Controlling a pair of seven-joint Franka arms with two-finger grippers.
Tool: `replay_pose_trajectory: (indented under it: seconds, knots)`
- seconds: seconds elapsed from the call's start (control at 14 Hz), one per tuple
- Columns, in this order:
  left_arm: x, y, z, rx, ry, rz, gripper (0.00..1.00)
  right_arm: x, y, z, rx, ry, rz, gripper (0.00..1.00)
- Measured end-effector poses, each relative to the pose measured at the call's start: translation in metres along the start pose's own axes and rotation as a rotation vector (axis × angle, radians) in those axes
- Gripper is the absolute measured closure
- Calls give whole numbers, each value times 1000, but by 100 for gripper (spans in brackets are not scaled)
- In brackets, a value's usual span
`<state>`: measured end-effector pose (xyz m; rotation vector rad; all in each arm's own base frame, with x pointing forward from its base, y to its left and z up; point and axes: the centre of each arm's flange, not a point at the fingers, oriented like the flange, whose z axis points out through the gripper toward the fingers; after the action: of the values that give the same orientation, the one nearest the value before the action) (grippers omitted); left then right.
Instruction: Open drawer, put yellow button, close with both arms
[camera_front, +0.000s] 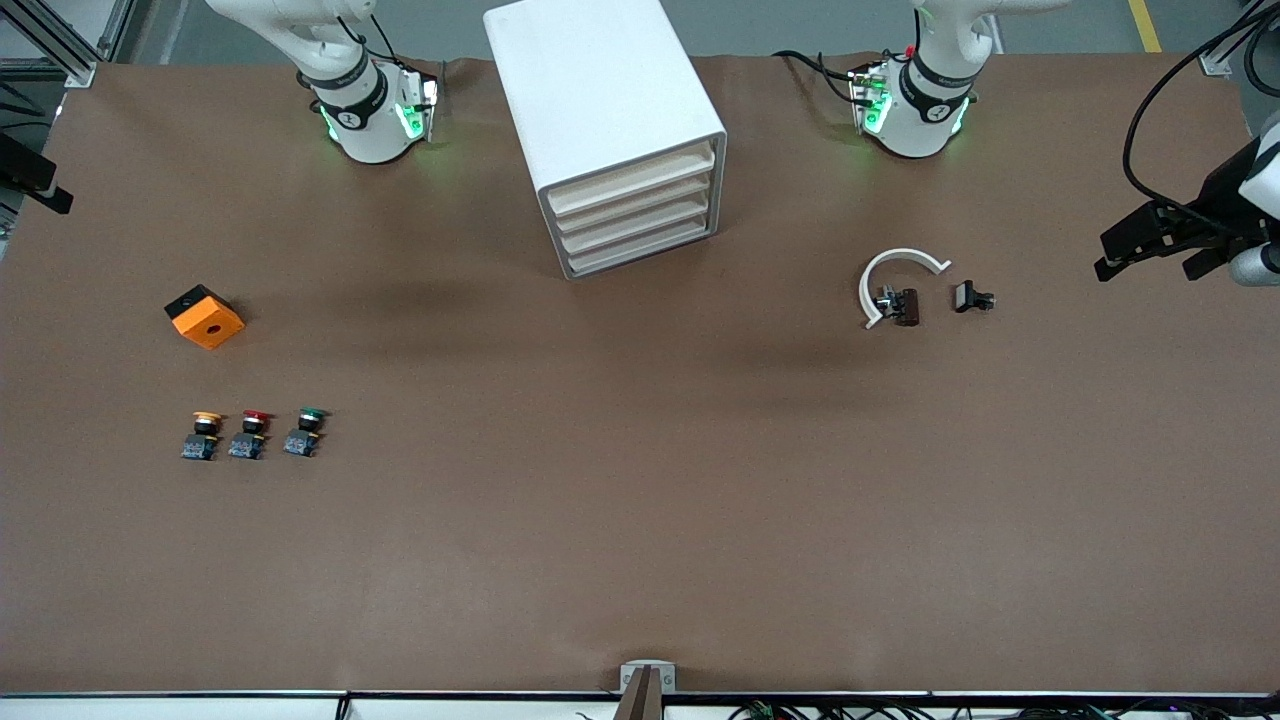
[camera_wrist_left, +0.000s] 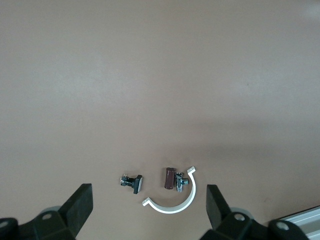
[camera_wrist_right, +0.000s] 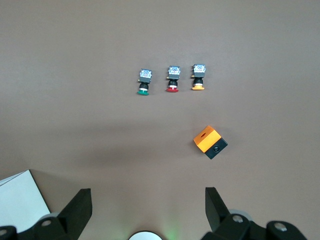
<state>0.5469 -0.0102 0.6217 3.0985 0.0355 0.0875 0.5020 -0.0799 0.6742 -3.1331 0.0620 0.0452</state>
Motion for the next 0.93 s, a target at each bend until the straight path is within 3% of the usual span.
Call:
replay_pose_trajectory:
  seconds: [0.93]
  knots:
    - [7, -6, 18, 2, -37, -14, 0, 0, 0, 0, 0, 0, 0, 0]
